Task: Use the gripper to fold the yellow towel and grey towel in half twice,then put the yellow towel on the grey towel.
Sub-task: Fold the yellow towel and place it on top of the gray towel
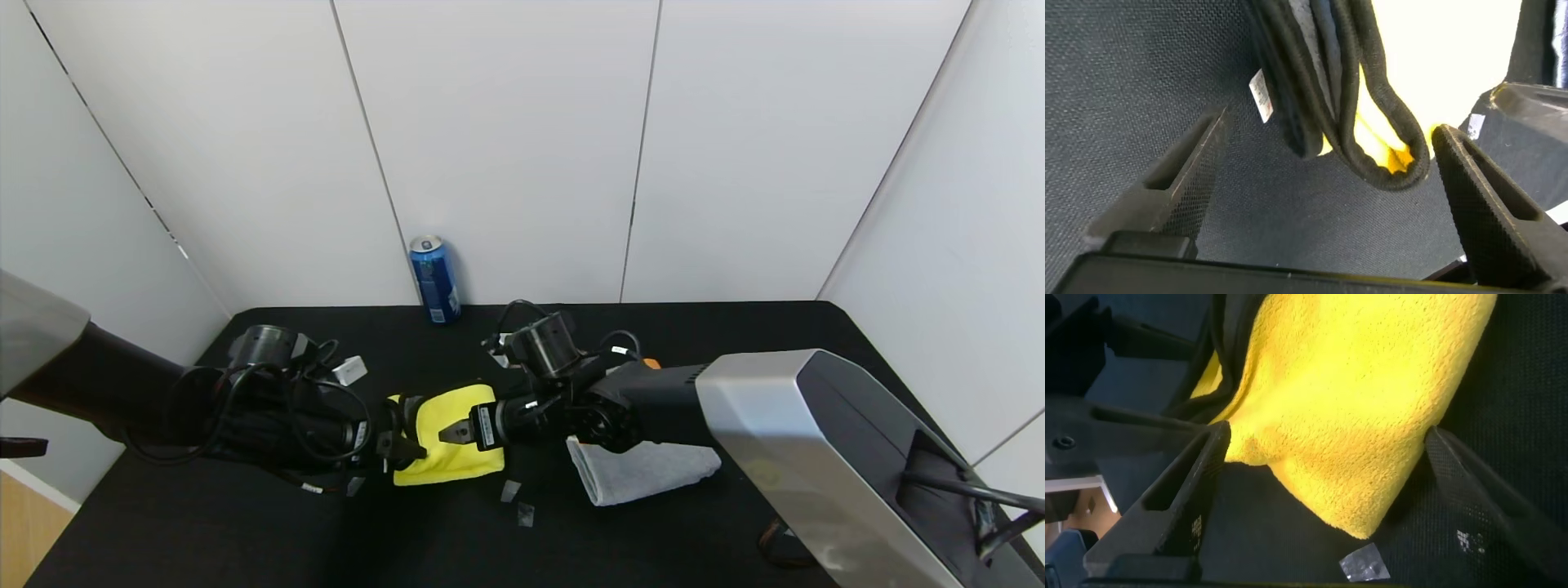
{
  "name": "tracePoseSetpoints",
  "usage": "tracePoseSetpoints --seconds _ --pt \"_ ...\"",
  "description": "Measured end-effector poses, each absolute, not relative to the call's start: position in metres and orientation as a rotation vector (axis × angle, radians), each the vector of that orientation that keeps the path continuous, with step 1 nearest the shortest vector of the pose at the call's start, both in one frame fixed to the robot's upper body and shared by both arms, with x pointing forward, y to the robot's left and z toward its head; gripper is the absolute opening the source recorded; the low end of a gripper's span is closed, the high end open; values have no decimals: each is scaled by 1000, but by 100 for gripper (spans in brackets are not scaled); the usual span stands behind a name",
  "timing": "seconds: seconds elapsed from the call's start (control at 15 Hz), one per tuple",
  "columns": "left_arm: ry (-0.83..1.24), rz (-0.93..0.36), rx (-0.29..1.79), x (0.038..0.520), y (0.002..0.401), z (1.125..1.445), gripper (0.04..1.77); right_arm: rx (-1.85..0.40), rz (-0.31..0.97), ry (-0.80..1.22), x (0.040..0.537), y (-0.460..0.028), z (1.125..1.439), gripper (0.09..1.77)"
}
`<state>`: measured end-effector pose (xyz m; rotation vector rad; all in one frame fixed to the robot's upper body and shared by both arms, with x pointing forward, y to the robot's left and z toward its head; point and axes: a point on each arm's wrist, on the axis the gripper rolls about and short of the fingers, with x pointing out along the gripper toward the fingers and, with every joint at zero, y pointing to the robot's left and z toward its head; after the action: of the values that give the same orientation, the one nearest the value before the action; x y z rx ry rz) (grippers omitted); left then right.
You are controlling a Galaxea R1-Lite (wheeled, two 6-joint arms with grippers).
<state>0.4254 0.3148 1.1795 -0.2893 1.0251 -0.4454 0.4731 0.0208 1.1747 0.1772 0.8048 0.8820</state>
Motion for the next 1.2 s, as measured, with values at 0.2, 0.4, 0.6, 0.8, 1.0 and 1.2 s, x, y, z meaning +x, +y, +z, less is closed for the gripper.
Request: tracePoseSetpoints --seconds 0.2,0.4,0.6,0.8,1.0,1.2 --pt "1031 -448 -290 426 314 1177 172 180 883 804 474 22 1170 170" --pt "1040 -461 -283 425 309 1176 172 205 887 802 476 24 1167 170" --pt "1048 -468 -279 425 306 1173 172 206 886 803 476 24 1164 170" --pt "1053 -473 -276 426 304 1172 172 206 884 803 477 25 1162 170" --pt "1057 -477 -274 426 302 1171 172 205 883 806 477 25 1160 170" --pt "1060 -480 -272 426 301 1170 172 205 883 806 477 25 1159 170"
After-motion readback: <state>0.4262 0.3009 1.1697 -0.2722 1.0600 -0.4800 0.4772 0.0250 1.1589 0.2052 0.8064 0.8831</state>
